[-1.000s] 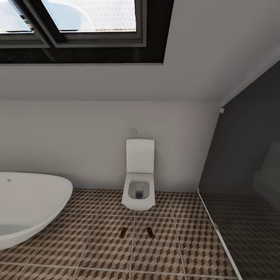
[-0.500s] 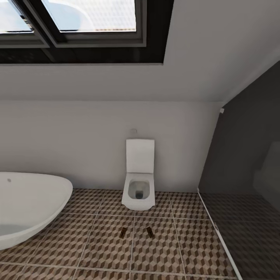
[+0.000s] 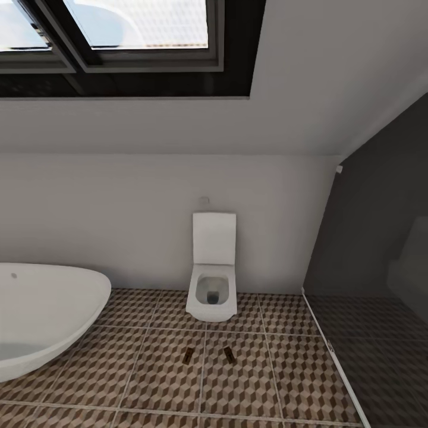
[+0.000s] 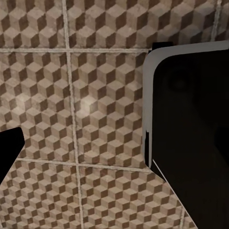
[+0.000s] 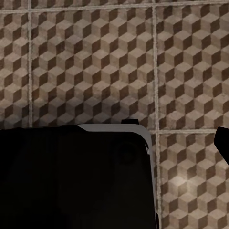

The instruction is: Take the four mousetraps from the cabinet in the bathroom and place them on the bathroom floor. Make sure all four end up on the same floor surface, and ensure that at least two of them are either under or directly next to the same bathroom sink.

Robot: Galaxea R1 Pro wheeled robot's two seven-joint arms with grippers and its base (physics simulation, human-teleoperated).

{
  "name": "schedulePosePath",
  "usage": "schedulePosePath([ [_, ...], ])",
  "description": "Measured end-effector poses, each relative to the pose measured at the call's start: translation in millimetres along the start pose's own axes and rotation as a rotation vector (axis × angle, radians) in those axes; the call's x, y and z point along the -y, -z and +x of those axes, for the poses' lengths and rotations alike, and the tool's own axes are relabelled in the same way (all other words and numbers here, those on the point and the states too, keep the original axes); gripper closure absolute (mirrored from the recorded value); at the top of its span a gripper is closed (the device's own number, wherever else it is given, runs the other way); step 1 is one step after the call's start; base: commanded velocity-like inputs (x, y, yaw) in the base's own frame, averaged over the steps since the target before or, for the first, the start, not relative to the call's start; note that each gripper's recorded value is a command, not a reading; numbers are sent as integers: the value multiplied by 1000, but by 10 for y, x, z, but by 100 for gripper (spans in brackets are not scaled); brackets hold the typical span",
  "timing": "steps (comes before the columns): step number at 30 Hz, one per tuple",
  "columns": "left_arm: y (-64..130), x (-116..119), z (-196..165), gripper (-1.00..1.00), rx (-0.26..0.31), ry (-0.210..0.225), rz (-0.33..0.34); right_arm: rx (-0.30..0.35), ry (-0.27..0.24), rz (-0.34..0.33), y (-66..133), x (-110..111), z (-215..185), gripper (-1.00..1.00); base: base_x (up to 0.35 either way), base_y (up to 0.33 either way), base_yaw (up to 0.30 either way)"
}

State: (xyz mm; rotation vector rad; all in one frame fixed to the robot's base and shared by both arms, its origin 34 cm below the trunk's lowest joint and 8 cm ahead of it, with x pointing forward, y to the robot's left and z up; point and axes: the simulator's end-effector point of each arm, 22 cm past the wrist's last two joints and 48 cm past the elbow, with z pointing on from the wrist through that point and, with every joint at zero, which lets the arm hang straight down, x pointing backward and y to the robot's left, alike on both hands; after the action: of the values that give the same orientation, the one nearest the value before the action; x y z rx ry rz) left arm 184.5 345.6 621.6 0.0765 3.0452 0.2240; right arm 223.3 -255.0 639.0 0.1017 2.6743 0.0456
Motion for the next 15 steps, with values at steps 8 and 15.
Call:
schedulePosePath([
  [8, 0, -1, 0, -100, 0, 0, 0, 0, 0, 0, 0, -1, -1, -100, 0, 0, 0],
  [15, 0, -2, 0, -100, 0, 0, 0, 0, 0, 1, 0, 4, -1, -100, 0, 0, 0],
])
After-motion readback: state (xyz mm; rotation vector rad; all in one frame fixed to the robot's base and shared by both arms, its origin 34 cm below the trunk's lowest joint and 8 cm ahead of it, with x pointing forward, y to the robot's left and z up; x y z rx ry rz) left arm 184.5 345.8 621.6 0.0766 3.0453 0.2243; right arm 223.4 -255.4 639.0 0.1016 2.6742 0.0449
